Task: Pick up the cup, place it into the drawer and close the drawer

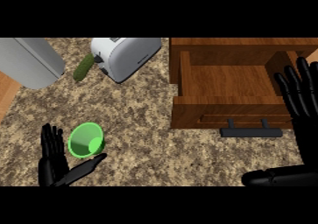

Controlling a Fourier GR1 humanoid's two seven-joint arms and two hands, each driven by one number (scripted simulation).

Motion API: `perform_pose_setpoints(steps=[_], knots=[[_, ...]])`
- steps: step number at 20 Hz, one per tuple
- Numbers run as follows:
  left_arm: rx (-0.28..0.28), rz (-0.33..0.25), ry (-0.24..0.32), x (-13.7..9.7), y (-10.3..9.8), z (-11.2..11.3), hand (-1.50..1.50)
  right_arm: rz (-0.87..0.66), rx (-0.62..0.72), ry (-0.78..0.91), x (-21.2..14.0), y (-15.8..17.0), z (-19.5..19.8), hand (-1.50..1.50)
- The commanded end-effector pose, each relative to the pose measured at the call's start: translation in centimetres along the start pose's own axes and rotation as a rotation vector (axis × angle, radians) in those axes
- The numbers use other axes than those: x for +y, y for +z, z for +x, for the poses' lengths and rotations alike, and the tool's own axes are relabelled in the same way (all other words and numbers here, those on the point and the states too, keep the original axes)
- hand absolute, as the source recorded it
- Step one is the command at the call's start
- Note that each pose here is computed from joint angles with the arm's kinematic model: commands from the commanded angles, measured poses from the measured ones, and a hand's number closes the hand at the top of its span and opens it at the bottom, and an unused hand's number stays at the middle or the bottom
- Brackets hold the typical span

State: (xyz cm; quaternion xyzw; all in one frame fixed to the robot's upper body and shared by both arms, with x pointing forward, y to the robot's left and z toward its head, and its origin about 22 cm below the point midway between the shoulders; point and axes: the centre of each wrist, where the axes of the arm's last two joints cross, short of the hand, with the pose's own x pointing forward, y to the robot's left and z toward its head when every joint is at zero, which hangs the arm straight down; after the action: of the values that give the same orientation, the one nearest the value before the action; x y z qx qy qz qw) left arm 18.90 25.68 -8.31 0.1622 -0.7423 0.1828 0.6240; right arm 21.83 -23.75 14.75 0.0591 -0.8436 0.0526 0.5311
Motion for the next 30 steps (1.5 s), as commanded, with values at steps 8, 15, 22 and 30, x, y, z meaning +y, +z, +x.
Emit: perform_pose_setpoints(steps=[8,15,22,30], knots=[[0.023,0.037,-0.017,1.4,-1.8,-4.7,-1.5,0.011,0.02,-0.015,-0.6,-0.5,-1.2,-1.5],[0.012,0.009,0.016,0.6,-1.0,-2.9,-1.5,0.018,0.008,-0.001,-0.2,-0.3,-1.8,-1.5],[0.001,-0.025,0.037,1.9,-1.1,-6.0,-1.5,0.026,0.011,-0.011,0.1,0.8,-0.9,-1.5],[0.0,-0.003,0.095,1.4,-2.1,-6.0,-1.5,0.015,0.0,0.002,-0.8,-0.2,0.4,-1.5]])
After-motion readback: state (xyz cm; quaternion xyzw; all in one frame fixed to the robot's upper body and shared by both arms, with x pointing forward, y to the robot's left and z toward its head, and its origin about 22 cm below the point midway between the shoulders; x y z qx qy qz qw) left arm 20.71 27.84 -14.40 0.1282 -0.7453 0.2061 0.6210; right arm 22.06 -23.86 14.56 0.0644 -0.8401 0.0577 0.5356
